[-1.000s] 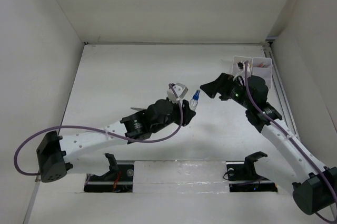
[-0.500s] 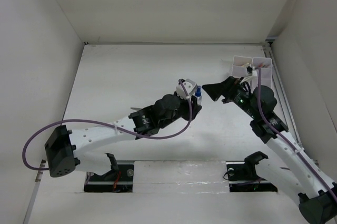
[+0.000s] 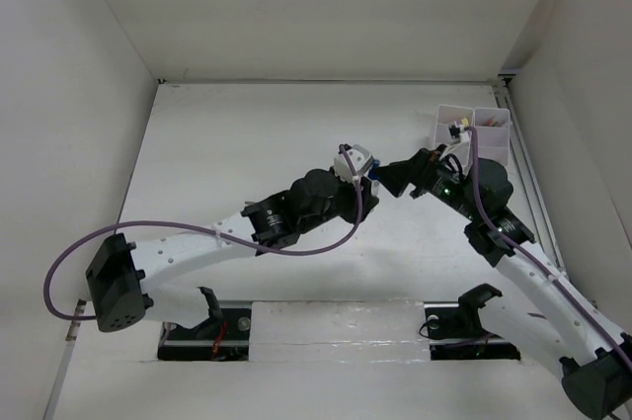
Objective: Sort the stationery into containers
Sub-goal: Pick up the stationery from the center of the board, then place the stationery in the storage box.
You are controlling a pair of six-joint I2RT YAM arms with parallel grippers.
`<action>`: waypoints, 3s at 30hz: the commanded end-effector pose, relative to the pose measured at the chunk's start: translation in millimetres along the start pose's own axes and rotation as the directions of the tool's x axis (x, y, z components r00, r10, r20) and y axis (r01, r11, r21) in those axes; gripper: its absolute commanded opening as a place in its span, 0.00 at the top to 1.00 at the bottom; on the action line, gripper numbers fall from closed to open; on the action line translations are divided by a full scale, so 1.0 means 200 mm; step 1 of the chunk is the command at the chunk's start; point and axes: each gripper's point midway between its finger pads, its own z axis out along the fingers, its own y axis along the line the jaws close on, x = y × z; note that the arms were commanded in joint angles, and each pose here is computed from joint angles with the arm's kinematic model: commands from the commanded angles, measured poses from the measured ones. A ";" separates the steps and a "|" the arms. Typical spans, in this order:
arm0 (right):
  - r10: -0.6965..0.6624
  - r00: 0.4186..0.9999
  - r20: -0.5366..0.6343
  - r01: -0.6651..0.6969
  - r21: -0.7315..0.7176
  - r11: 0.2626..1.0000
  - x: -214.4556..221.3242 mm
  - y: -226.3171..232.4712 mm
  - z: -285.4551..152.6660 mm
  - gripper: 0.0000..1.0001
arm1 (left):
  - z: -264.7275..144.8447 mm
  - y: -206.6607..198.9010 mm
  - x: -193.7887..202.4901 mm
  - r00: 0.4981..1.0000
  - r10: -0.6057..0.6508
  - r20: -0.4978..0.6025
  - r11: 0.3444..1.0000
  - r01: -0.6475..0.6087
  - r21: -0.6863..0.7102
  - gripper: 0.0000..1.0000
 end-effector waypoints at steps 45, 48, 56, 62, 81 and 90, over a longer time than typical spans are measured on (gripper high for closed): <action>-0.540 0.820 0.188 0.215 0.774 0.595 -1.07 -1.32 -0.22 1.00 | -0.56 0.30 0.04 0.954 -0.296 0.044 0.889 0.292 -0.353 0.00; -0.561 0.807 0.186 0.265 0.734 0.625 -1.12 -1.36 -0.23 1.00 | -0.58 0.31 0.04 0.950 -0.308 0.057 0.886 0.308 -0.346 0.00; -0.601 0.776 0.194 0.295 0.730 0.616 -1.22 -1.48 -0.32 1.00 | -0.55 0.25 0.06 0.944 -0.328 0.046 0.902 0.327 -0.281 0.00; -0.572 0.803 0.168 0.312 0.699 0.644 -1.17 -1.61 -0.31 1.00 | -0.53 0.24 0.07 0.949 -0.312 0.035 0.911 0.309 -0.273 0.00; -0.516 0.840 0.171 0.264 0.702 0.662 -1.07 -1.82 -0.33 1.00 | -0.55 0.22 0.06 0.950 -0.312 0.031 0.920 0.310 -0.241 0.00; -0.492 0.854 0.171 0.231 0.722 0.653 -1.03 -1.88 -0.39 0.74 | -0.56 0.21 0.05 0.948 -0.315 0.034 0.921 0.315 -0.228 0.00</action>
